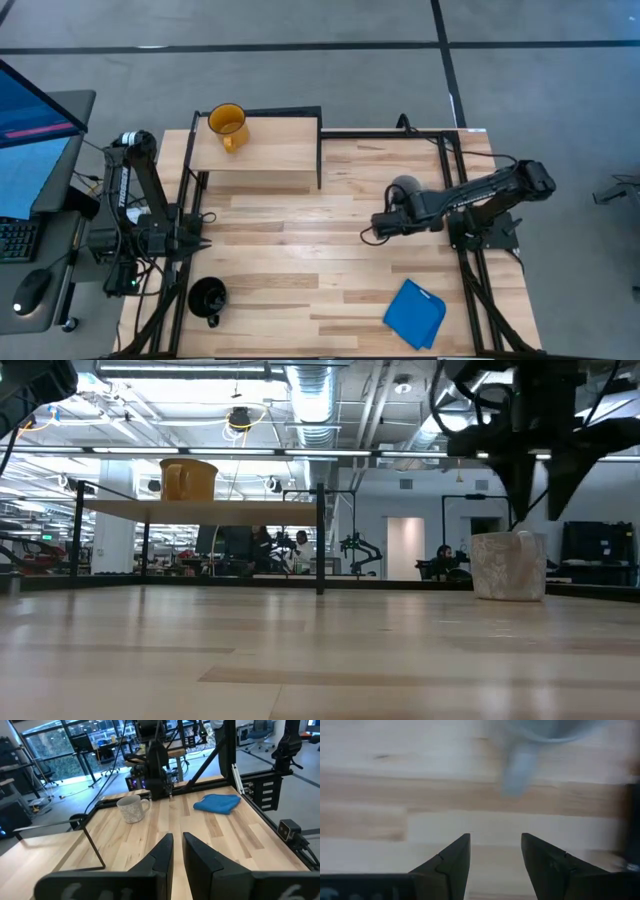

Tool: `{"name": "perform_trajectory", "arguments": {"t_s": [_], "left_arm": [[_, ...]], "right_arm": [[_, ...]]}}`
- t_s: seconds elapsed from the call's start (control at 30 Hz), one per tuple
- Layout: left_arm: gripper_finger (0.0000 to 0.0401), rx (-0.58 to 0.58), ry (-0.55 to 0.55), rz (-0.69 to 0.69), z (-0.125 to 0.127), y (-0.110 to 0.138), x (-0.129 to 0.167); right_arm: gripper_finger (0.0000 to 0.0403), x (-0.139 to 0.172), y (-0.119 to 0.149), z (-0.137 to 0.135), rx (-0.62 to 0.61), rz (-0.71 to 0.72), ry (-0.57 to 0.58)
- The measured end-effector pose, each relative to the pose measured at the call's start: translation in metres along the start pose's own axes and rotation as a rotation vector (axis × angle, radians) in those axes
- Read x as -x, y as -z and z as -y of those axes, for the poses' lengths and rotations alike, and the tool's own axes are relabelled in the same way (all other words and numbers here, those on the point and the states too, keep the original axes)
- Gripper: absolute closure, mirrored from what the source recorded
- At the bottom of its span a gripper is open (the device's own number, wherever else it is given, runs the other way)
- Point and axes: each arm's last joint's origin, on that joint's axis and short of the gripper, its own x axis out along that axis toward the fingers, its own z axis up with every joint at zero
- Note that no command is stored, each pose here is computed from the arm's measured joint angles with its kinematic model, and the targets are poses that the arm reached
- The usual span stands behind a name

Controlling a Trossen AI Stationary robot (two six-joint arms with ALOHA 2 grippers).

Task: Stack small to large cups/mugs on shelf
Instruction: Put the gray mug on the shelf

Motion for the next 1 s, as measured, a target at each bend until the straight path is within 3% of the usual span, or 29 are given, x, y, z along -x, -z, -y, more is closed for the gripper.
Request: {"name": "perform_trajectory", "arguments": {"t_s": [0.57,1.0], "left_arm": [[0.0369,0.024,0.002,-0.01,0.0,0.0,0.0],[0.0369,0.041,0.01,-0.054,0.0,0.002,0.0]], "right_arm": [[0.0202,-0.006,-0.022,0.0,-0.13,0.136,0.027],[0.0202,-0.022,-0.012,0.005,-0.194,0.151,0.026]]}}
